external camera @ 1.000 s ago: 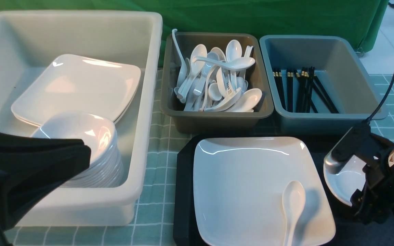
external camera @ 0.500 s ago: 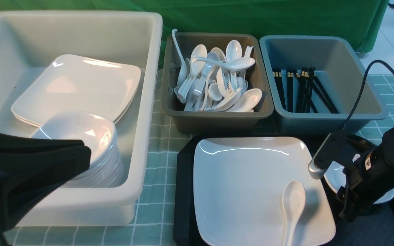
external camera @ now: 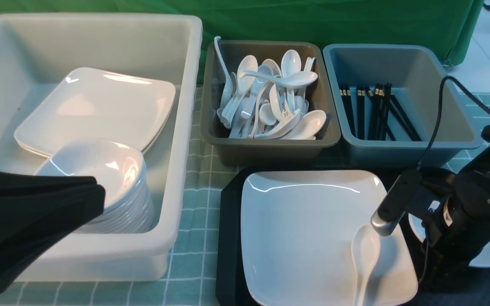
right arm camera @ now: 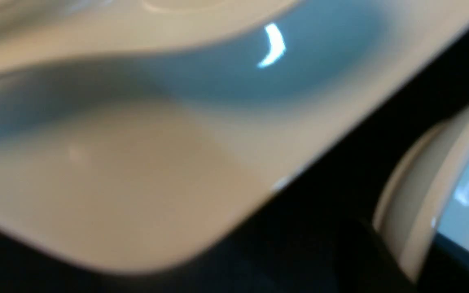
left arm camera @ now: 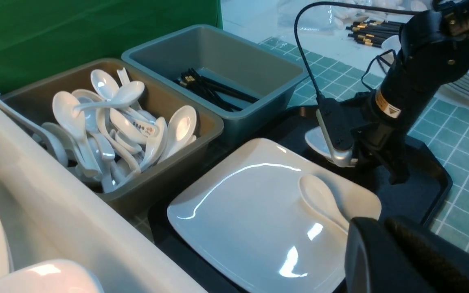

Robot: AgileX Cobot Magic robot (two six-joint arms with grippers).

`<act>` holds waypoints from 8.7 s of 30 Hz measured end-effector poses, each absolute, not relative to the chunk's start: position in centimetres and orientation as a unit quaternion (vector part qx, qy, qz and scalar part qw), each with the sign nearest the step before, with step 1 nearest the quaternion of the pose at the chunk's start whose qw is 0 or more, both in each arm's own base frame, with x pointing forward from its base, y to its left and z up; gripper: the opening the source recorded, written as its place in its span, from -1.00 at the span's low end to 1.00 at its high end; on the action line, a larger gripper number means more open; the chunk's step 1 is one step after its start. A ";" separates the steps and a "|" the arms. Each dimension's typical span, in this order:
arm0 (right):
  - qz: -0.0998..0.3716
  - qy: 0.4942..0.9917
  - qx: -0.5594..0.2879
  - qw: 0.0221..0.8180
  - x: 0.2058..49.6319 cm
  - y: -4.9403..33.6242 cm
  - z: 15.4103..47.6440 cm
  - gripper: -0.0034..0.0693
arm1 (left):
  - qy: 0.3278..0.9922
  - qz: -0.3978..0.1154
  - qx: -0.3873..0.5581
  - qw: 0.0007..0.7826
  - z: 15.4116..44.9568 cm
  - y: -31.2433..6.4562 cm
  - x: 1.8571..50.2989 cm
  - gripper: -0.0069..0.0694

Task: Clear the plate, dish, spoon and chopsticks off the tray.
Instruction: Use the right arm to grab a small plate from the dinner plate, then use the right arm to put the small plate into the large storage box on the left, then use the left arm to grab a soup spoon from the plate, then use the left arm to put the soup spoon into the small storage box in the middle, then use the left arm to grab a plate from the dinner plate, then use the left arm to put the plate into the large storage box on the left

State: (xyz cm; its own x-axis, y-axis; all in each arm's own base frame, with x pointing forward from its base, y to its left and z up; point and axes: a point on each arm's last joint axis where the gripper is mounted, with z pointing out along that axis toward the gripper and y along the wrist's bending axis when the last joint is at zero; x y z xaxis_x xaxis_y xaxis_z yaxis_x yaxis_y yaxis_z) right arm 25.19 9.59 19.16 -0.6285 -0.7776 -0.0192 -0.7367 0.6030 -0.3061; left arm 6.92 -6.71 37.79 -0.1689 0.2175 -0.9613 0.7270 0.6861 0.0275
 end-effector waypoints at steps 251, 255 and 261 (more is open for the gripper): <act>0.150 0.765 -0.290 0.555 8.4 7.0 43.1 -0.51 | 0.694 0.186 0.558 0.416 43.1 -12.7 25.6 -0.71; 0.149 0.765 -0.290 0.555 8.4 7.0 43.1 -0.51 | 0.710 0.206 0.540 0.402 42.4 -11.0 27.4 -0.72; 0.144 0.772 -0.291 0.547 8.4 6.9 42.9 -0.51 | 0.740 0.183 0.515 0.391 40.2 -9.0 30.9 -0.72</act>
State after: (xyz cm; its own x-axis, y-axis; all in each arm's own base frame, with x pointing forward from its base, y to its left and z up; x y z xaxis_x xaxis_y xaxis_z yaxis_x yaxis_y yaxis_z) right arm 8.42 6.93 42.87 -0.2321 -0.2906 -0.9283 -0.6063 0.7894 -0.0956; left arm 30.92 -9.02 40.19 -0.1633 0.9060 -0.3906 0.6188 0.4024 0.6747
